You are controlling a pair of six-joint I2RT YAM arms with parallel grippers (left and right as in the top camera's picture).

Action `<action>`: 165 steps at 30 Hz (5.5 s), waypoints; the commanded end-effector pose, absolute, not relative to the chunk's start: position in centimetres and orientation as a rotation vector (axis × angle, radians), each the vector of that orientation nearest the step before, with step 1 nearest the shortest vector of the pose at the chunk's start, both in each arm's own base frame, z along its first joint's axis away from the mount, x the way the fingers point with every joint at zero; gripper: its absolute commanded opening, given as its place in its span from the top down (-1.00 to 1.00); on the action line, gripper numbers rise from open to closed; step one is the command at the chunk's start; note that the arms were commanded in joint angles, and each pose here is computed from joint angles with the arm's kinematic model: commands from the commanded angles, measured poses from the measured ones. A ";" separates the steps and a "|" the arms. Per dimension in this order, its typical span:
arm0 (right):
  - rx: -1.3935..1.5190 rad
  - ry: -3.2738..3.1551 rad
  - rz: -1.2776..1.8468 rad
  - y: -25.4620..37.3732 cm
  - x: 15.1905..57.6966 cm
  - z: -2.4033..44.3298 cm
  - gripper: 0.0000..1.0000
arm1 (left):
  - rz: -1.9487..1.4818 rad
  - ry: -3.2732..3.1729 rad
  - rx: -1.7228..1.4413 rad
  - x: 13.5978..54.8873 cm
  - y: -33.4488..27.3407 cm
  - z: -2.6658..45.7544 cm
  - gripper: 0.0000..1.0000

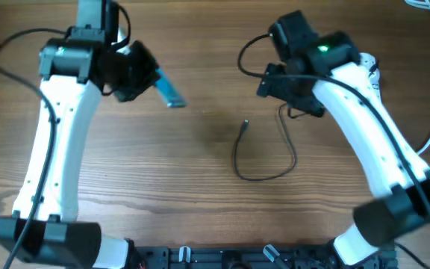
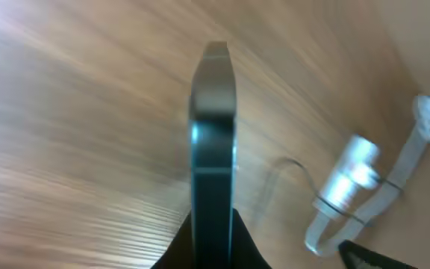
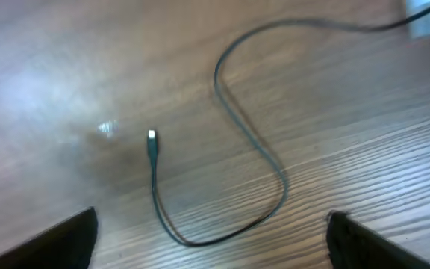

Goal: Plug charger to phone and switch on socket
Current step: 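Withdraw the right gripper and move it over the black cable end, then grasp the USB-C plug with the right gripper and lift it, then insert the USB-C plug into the phone's bottom port with the right gripper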

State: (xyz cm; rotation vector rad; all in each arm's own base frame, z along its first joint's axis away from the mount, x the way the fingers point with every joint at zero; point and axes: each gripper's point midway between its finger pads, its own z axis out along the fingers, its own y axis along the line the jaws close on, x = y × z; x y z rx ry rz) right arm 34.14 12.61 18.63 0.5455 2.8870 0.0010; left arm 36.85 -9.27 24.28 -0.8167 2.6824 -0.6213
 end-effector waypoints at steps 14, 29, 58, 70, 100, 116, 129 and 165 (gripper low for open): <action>0.440 3.269 0.071 20.1 33.4 5.7 -0.21 | -0.136 2.677 -0.900 36.0 -3.4 22.2 0.92; 0.452 3.234 0.027 20.1 32.7 0.3 0.03 | -0.135 2.680 -0.901 35.9 -3.4 22.1 0.92; 0.481 3.171 -0.043 20.5 31.5 -2.8 0.53 | -0.140 2.682 -0.900 35.9 -3.4 22.1 0.92; 0.478 3.172 -0.043 20.5 31.5 -2.8 0.78 | -0.139 2.682 -0.900 35.9 -3.4 22.1 0.92; -0.310 2.855 0.582 21.9 26.3 20.1 0.91 | -1.211 2.340 -0.087 42.1 -16.8 31.8 0.92; -0.476 2.559 0.763 25.3 23.4 27.2 0.91 | -1.462 2.344 0.251 36.9 -24.2 33.2 0.92; -0.445 2.488 0.753 25.6 24.9 28.2 0.91 | -1.510 2.335 0.317 35.9 -24.4 33.3 0.92; -0.412 2.455 0.763 25.5 25.1 29.1 0.91 | -1.548 2.325 0.329 35.6 -23.9 33.6 0.92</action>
